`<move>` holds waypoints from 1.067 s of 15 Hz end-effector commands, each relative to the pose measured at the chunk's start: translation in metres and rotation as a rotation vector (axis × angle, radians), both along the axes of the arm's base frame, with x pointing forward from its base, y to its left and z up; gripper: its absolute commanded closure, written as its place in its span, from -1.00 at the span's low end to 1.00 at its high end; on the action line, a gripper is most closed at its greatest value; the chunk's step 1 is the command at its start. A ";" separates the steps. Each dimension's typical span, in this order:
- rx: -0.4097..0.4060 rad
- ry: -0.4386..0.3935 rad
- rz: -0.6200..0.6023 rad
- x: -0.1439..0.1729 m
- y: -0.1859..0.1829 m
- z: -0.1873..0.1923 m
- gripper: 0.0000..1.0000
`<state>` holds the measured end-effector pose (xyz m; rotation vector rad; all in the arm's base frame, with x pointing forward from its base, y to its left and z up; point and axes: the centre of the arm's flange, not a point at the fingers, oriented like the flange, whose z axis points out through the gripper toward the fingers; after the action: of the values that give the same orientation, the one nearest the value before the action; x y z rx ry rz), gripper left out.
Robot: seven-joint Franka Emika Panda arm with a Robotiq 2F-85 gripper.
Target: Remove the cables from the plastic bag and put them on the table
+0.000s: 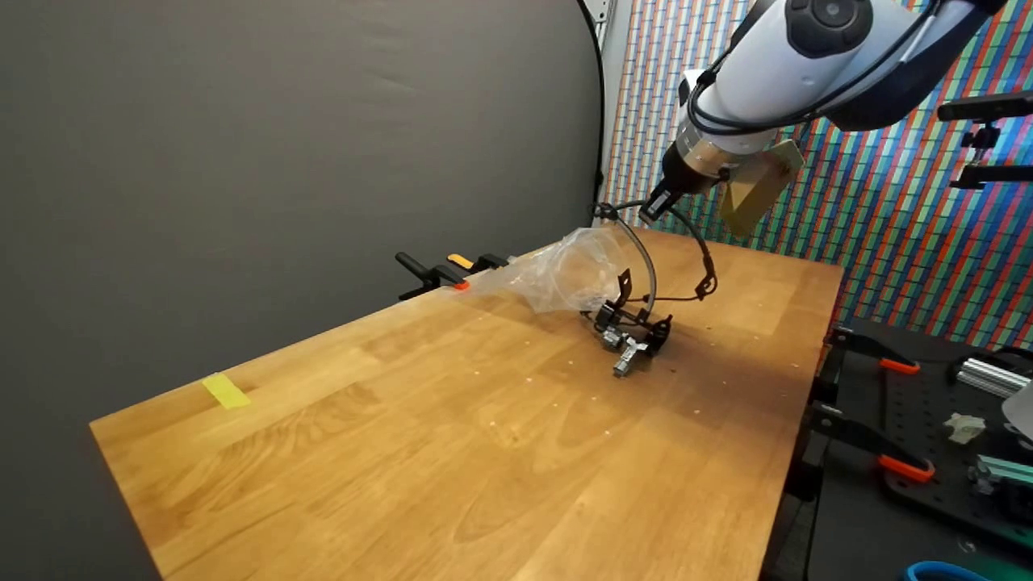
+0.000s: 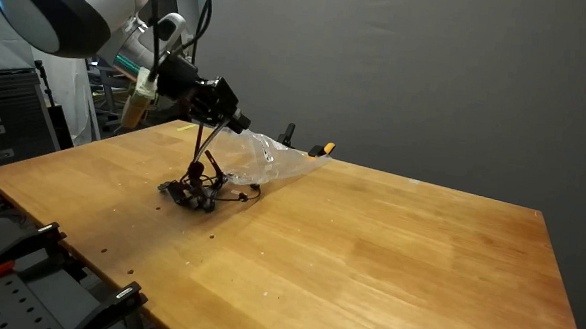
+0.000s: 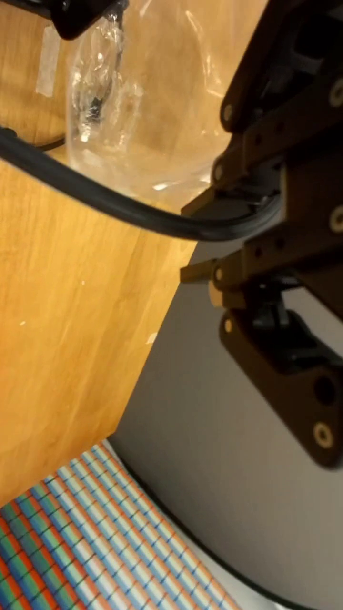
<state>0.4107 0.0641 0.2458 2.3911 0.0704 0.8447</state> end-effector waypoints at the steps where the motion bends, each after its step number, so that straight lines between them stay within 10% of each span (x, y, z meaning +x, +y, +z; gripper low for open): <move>1: -0.132 -0.062 0.121 0.004 0.000 -0.007 -0.22; 6: -0.298 -0.128 0.189 0.004 -0.027 -0.001 -0.97; 11: -0.503 -0.115 0.274 -0.004 -0.068 -0.006 -1.00; 16: -0.499 -0.012 0.263 -0.014 -0.076 -0.023 -1.00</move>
<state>0.3964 -0.0120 0.2231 1.9284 0.5377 0.8401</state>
